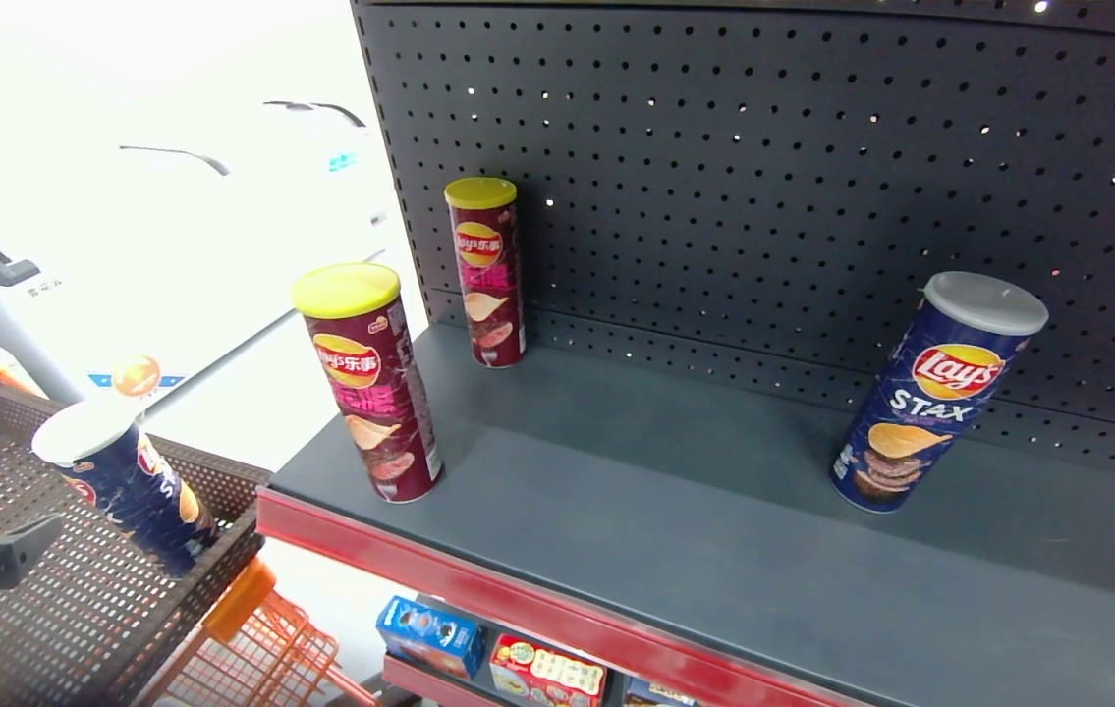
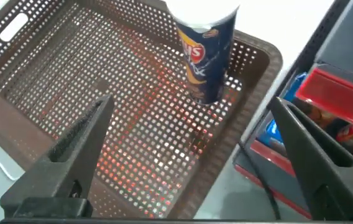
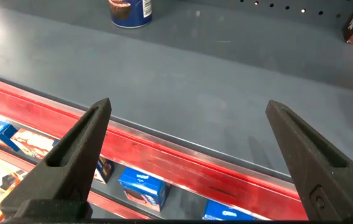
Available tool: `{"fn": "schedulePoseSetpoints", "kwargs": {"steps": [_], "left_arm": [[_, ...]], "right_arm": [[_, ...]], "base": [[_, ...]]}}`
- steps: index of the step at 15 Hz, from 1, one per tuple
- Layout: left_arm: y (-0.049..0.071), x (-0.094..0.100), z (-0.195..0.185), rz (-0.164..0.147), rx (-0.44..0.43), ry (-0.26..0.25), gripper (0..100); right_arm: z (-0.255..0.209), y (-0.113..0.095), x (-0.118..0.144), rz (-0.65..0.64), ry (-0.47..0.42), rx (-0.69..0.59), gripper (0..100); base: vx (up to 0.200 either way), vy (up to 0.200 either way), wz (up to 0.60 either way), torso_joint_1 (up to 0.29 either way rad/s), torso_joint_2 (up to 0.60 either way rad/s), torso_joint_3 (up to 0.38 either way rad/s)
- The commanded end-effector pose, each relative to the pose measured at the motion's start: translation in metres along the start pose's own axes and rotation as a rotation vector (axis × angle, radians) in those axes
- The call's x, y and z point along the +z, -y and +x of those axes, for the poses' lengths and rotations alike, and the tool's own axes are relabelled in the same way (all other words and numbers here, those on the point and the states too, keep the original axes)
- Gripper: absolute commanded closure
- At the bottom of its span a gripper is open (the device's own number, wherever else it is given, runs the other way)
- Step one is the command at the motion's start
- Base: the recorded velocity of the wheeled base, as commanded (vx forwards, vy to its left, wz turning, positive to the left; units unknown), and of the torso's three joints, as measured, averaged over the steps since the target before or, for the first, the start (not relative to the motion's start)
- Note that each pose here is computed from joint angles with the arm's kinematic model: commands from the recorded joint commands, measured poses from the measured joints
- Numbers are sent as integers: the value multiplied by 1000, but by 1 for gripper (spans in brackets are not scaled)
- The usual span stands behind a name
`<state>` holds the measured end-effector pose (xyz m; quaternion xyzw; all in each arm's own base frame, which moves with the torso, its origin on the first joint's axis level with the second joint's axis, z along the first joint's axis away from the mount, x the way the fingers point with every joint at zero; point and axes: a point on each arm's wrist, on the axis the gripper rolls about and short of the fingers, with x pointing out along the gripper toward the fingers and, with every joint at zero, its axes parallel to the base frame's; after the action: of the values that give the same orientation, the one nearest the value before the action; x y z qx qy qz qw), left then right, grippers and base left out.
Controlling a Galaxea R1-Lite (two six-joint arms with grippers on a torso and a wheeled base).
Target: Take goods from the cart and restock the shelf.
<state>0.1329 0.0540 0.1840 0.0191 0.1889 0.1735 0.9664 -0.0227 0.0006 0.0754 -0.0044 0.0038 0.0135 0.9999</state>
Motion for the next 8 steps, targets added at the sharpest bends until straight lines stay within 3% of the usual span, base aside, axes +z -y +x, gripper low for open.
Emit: {"fn": "schedulePoseSetpoints", "kwargs": {"steps": [1,3,8], "left_arm": [[-2,-4,37,-6,-11,-53,0],[1,-12,62,-3,-37,-8,0],[4,-38,90,-20,-40,-8,0]], "right_arm": [[0,0,0,0,-2,1,0],[0,0,0,0,-2,1,0],[0,0,0,0,-2,1,0]], "base": [[0,0,0,0,0,0],[0,0,0,0,0,0],[0,0,0,0,0,0]]}}
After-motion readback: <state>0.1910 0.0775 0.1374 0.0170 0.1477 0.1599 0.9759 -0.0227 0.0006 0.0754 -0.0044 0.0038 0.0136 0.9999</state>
